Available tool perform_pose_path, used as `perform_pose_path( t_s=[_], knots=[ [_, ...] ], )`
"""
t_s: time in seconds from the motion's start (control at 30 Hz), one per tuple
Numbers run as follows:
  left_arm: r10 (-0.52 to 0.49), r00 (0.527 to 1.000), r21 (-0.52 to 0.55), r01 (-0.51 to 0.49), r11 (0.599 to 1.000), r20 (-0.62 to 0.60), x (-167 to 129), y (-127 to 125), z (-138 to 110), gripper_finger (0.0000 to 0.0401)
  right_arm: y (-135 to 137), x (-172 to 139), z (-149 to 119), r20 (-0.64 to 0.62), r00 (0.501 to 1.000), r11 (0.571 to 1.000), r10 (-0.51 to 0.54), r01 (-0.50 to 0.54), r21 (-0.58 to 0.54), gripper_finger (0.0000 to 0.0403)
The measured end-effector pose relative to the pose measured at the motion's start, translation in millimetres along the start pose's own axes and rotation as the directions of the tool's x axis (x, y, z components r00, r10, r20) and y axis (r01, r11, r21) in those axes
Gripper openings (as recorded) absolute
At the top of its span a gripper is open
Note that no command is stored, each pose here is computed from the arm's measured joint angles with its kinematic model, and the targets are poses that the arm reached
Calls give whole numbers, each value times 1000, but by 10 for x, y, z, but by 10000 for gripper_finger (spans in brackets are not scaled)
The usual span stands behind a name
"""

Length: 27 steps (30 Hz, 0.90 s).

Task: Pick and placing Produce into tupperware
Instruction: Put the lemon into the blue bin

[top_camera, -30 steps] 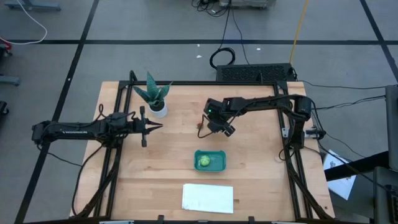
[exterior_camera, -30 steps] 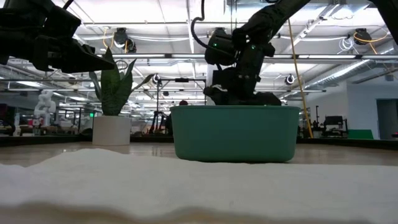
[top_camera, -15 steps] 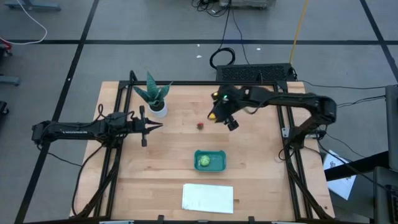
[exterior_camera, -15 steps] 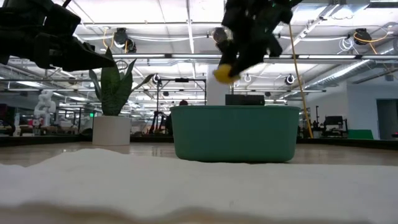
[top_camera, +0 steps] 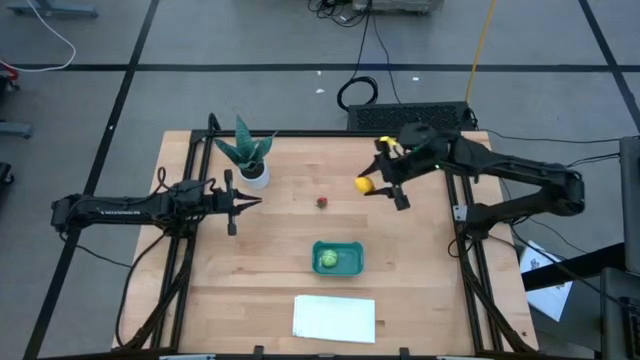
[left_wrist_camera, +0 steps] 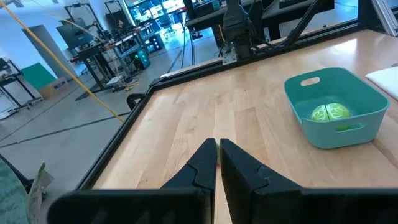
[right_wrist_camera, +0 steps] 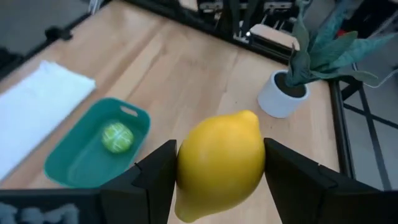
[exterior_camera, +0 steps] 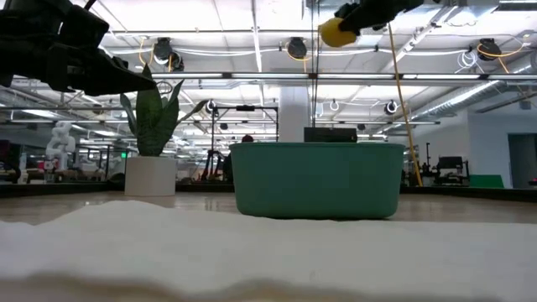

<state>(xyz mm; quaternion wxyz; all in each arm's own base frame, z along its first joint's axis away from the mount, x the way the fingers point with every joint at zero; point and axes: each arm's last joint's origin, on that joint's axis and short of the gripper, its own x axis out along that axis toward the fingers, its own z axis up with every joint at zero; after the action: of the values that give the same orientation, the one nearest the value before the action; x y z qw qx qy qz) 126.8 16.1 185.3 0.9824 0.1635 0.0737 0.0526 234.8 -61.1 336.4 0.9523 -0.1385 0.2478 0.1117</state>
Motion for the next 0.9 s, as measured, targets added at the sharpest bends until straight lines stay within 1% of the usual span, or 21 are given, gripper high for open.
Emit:
perform_pose_path(
  t_s=[0.23,0.33,0.5,0.57,0.7,0.9],
  knots=[
    [0,1000,-6,0,1000,0,0,0,0,26,224,-88,-292,182,983,996,-1,-16,91,203],
    [0,1000,-6,0,1000,0,0,0,0,26,304,-101,-411,264,965,991,0,-36,130,203],
    [0,1000,-6,0,1000,0,0,0,0,26,397,-63,-576,399,916,974,25,-113,196,203],
    [0,1000,-6,0,1000,0,0,0,0,26,417,-34,-639,415,909,968,21,-123,220,203],
    [-1,1000,-10,1,1000,0,0,0,0,26,457,34,-776,403,915,960,24,-134,246,203],
    [0,1000,-11,0,1000,0,0,0,0,26,465,94,-834,429,903,950,18,-150,275,203]
  ],
)
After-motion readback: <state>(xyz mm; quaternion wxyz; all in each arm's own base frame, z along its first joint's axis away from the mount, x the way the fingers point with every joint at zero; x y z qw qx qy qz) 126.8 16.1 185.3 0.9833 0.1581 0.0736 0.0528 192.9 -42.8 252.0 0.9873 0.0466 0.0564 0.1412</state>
